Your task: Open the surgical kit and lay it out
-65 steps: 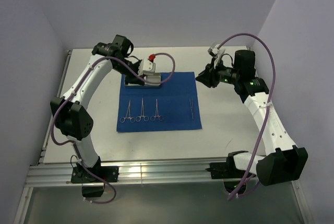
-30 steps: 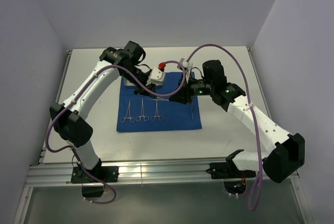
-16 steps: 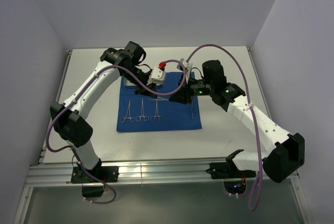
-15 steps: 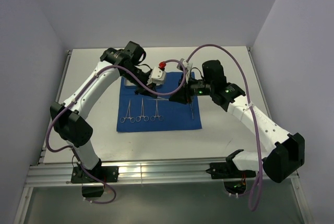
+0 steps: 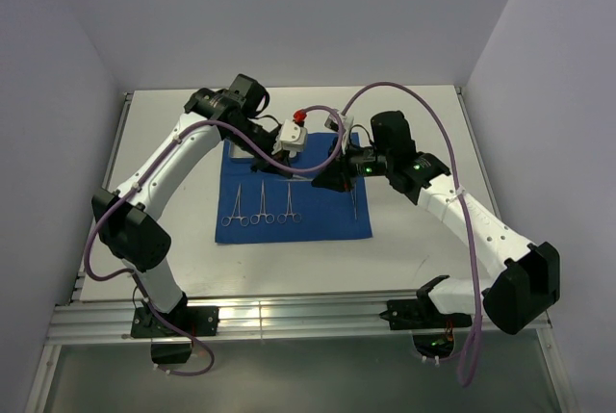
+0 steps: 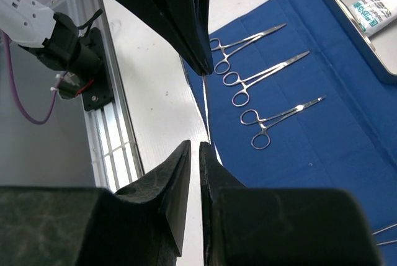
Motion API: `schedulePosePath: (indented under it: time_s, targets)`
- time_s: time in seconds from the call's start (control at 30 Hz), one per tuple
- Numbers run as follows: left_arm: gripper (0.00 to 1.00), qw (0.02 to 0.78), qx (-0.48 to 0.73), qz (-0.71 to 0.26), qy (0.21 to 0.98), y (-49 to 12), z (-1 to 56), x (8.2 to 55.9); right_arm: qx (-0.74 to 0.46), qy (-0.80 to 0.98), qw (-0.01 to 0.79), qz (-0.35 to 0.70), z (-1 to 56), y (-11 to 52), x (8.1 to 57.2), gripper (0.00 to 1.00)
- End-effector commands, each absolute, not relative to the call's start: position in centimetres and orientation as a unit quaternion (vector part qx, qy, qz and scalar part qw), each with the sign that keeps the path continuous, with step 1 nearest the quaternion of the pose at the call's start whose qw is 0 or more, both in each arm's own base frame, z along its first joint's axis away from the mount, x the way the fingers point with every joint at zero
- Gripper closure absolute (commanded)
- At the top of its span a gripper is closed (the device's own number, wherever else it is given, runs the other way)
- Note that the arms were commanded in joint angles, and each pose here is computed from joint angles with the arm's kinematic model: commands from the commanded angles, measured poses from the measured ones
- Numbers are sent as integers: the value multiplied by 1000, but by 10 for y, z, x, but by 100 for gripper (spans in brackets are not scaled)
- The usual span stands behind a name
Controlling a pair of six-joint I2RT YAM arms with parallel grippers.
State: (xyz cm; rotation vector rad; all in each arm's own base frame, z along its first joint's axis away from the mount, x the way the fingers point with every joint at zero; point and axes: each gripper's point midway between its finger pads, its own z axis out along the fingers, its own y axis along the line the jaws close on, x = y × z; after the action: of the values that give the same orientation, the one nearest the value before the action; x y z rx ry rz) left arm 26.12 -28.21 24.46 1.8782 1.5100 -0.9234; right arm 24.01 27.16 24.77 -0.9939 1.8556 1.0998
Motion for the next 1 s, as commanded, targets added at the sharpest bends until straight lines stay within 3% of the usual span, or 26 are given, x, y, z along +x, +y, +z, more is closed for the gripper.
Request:
schedulePosePath:
  time_s: [0.0,0.33,0.6,0.73,0.83,0.87,0.9,0.97]
  targets:
    - [100,325,695,-357,532,-289,281,253,-392,719,384,426,254,274,242,82]
    - [100,333,693,-365,525,-290,291,252,-398,716,380,431,253,274,238,83]
    - [100,325,698,-357,529,-285,277,250,-369,658,435,491,310,274,224,77]
    - [100,337,704,-365,508,-285,284,243,-339,664,423,515,327,277,228,74]
    - [100,352,717,-356,485,-282,287,238,-308,683,384,539,323,273,239,65]
    - [100,354,722,-351,480,-280,286,237,-299,692,371,543,321,270,242,52]
    - [100,349,727,-350,476,-278,285,233,-301,694,355,549,318,270,239,46]
    - [100,356,739,-338,461,-274,286,231,-304,710,309,555,302,271,236,40]
